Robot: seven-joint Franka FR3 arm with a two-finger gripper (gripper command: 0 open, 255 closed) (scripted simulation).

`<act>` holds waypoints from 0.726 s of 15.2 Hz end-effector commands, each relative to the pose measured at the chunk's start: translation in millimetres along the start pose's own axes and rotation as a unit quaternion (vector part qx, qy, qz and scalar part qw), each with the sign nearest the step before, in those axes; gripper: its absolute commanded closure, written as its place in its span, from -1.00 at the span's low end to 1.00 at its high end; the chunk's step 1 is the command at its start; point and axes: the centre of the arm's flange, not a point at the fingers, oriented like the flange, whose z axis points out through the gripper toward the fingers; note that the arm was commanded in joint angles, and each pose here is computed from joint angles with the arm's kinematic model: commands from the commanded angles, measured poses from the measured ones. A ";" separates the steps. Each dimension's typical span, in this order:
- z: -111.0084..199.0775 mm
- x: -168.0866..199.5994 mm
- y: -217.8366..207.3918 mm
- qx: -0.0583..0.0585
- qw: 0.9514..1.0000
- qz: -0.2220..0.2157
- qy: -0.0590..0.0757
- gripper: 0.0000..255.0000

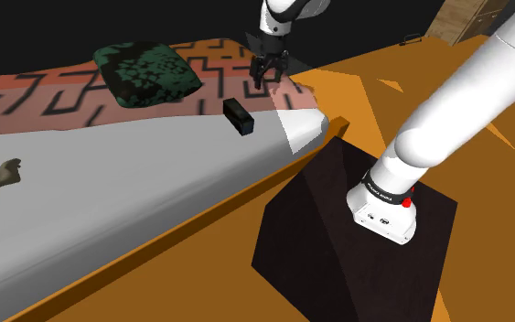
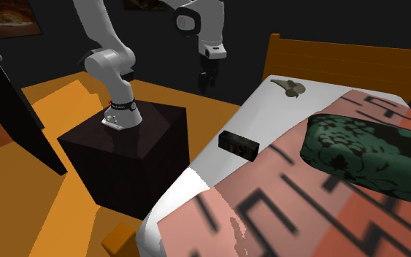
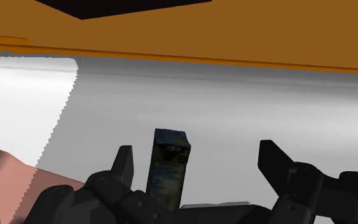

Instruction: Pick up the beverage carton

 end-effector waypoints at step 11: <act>95.3 119.0 13.8 -0.005 1.000 0.023 0.019 -1.00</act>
